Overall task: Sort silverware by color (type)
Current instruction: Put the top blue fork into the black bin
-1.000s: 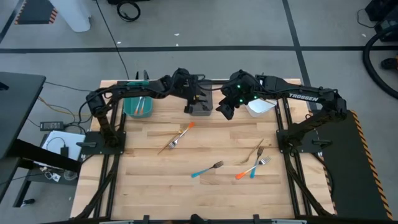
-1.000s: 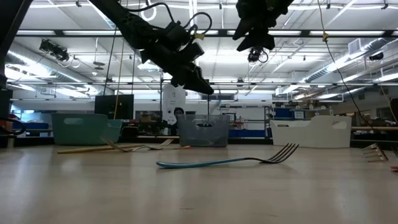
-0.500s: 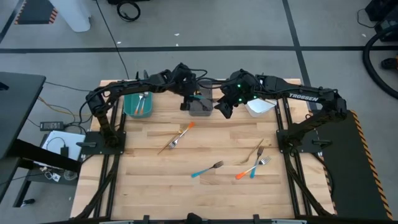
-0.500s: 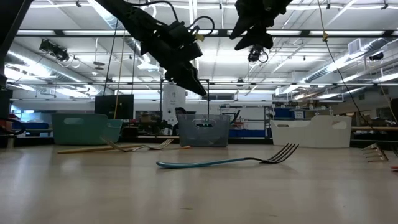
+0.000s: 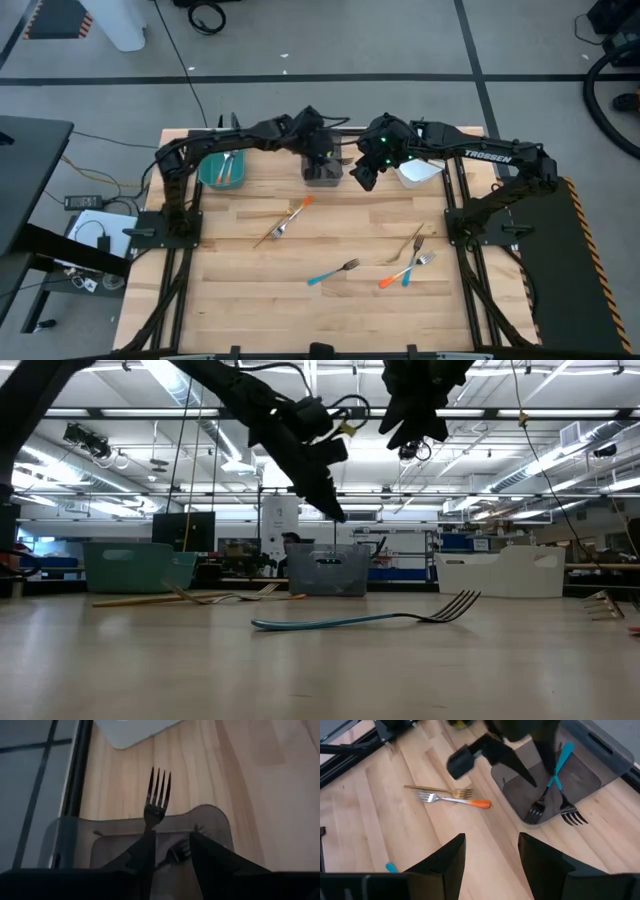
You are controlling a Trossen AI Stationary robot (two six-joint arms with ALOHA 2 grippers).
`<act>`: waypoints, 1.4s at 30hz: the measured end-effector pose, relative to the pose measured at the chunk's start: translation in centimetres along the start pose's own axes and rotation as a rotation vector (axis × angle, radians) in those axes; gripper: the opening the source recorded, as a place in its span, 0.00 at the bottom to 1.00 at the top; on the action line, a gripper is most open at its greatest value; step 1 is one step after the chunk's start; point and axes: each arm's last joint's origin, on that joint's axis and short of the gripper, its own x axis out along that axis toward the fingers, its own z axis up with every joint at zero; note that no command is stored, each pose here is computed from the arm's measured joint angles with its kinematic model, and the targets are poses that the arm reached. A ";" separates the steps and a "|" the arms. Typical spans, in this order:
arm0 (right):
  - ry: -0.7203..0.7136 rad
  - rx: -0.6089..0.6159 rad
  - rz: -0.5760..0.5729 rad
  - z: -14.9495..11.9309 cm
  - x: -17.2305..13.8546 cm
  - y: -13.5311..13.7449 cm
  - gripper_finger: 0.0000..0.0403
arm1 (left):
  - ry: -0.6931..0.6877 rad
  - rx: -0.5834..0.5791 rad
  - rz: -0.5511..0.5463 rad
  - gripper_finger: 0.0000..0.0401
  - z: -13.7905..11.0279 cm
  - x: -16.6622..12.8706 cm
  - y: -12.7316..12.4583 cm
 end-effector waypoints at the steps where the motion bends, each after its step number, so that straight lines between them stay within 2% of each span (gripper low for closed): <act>1: 0.001 0.000 0.000 0.0 0.0 0.0 0.47 | 0.024 -0.004 -0.012 0.32 0.1 0.4 0.1; 5: 0.004 0.020 -0.004 0.0 -0.1 -0.1 0.47 | 0.095 -0.003 -0.048 0.32 0.4 1.8 0.6; 9: 0.045 0.040 -0.040 -0.3 -0.2 -0.9 0.47 | 0.133 -0.028 -0.065 0.32 0.4 1.4 0.7; 14: 0.047 0.079 -0.067 -0.2 0.3 -2.5 0.47 | 0.160 -0.080 -0.067 0.32 0.5 -1.0 0.9; 19: 0.041 0.127 -0.080 -1.0 1.8 -4.6 0.46 | 0.170 -0.186 -0.055 0.32 0.6 -3.3 1.2; 25: 0.017 0.185 -0.104 -2.2 3.6 -6.5 0.43 | 0.108 -0.237 -0.025 0.32 0.0 -5.4 0.3; 30: 0.020 0.147 -0.120 -2.5 4.8 -7.5 0.42 | 0.042 -0.289 -0.002 0.32 -1.2 -7.2 -1.3; 36: 0.138 0.063 -0.095 -2.1 8.2 -8.3 0.42 | -0.001 -0.308 0.050 0.32 -2.0 -9.0 -3.4; 42: 0.136 -0.007 -0.086 0.2 9.8 -8.0 0.42 | -0.023 -0.363 0.051 0.32 -2.7 -11.2 -4.9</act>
